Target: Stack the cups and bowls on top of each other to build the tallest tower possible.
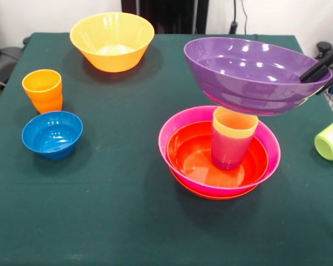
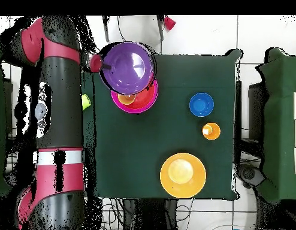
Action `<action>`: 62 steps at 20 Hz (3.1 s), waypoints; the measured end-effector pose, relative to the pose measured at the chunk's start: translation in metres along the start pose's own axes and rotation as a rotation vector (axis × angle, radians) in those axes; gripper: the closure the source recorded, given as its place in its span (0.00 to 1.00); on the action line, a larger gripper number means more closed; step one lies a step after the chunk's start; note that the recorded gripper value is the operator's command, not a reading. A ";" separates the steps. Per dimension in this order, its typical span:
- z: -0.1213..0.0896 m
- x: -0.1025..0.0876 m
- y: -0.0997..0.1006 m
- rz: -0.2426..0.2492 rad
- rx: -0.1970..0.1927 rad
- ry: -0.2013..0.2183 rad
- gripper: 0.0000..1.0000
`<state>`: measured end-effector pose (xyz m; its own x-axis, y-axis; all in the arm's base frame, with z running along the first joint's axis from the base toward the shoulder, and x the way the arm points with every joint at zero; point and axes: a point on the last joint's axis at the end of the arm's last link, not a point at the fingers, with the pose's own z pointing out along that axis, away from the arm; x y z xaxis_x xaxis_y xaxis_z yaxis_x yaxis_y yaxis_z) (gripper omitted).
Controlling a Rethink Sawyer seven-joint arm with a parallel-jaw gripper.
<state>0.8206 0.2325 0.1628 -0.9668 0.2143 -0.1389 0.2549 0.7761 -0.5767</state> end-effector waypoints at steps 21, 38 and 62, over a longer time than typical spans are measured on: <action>0.012 -0.017 -0.010 0.035 -0.026 -0.041 1.00; 0.056 -0.040 -0.027 0.061 -0.035 -0.065 1.00; 0.044 -0.035 -0.026 0.049 0.008 -0.093 1.00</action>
<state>0.8476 0.1791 0.1475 -0.9506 0.1959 -0.2407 0.3022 0.7611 -0.5740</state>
